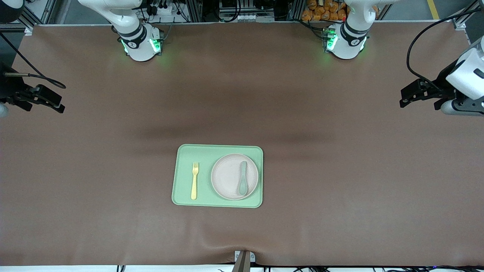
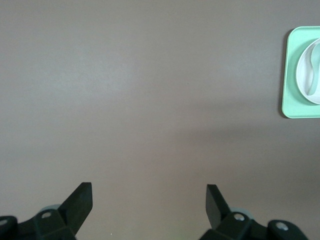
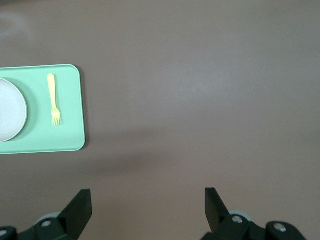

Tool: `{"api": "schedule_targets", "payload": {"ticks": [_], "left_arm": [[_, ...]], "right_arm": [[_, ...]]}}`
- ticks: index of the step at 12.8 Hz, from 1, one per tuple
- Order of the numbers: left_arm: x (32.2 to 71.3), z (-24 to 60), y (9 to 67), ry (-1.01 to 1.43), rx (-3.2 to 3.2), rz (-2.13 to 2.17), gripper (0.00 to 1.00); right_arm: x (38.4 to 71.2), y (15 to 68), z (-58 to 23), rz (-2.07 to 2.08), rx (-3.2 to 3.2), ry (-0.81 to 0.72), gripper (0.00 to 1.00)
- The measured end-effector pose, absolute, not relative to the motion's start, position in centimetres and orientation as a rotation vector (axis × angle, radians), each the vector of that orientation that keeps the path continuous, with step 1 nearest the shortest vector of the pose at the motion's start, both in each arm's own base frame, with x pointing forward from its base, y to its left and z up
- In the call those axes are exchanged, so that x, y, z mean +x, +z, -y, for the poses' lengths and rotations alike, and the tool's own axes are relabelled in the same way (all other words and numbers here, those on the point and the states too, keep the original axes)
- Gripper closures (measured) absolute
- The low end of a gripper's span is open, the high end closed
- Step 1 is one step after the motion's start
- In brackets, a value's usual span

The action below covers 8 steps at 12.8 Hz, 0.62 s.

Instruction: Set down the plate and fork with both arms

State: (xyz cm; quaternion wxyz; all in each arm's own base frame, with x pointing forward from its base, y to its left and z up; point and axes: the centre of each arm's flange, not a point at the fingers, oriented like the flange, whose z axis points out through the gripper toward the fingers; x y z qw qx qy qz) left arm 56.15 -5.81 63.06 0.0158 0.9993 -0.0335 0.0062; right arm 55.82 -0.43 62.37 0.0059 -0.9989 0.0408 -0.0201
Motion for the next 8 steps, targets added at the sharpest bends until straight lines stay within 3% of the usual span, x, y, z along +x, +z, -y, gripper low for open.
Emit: {"api": "schedule_targets", "payload": {"ticks": [8], "left_arm": [[55.3, 5.9, 64.6, 0.002, 3.162, 0.123, 0.00]], "right_arm": [[55.6, 62.2, 0.9, -0.121, -3.128, -0.033, 0.00]]}}
